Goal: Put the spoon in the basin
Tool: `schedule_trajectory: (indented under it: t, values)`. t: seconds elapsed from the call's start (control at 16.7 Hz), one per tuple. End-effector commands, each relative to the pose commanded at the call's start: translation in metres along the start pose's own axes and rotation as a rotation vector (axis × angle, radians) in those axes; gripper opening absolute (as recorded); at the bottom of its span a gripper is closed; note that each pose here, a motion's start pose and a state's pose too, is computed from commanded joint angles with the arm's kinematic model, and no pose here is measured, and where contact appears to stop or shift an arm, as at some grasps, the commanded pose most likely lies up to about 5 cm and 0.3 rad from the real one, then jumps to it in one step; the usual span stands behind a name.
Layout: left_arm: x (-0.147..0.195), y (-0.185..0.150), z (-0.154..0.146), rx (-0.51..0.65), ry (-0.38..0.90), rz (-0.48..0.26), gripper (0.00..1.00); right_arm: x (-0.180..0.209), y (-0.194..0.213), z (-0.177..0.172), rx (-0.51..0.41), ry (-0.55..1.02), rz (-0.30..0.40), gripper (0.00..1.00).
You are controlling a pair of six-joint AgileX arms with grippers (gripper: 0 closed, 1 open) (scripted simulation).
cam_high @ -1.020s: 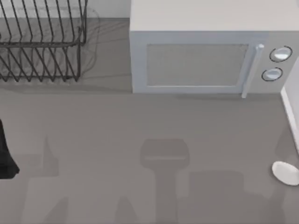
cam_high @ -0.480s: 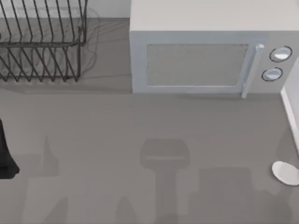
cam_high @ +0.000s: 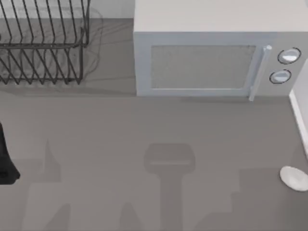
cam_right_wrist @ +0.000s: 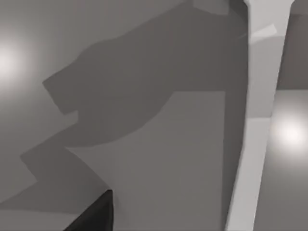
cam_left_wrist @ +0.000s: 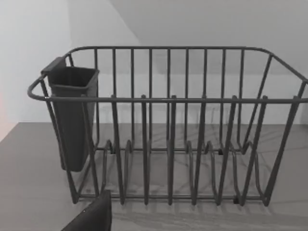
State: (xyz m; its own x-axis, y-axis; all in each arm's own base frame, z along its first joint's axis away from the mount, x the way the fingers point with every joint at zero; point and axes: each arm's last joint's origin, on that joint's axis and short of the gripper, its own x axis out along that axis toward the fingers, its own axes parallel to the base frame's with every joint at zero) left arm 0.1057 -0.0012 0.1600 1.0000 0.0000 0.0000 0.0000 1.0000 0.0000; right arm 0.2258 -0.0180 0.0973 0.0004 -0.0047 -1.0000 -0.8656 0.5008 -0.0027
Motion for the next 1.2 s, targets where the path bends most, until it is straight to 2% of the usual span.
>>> schedule_trajectory:
  t: [0.3,1.08,1.2]
  values:
    - [0.0000,0.0000,0.0000,0.000,0.000,0.000,1.00,0.0042,0.0011,-0.0006,0.000,0.001,0.003,1.00]
    - [0.0000,0.0000,0.0000,0.000,0.000,0.000,1.00,0.0042,0.0011,-0.0006,0.000,0.001,0.003,0.02]
    - [0.0000,0.0000,0.0000,0.000,0.000,0.000,1.00,0.0042,0.0011,-0.0006,0.000,0.001,0.003,0.00]
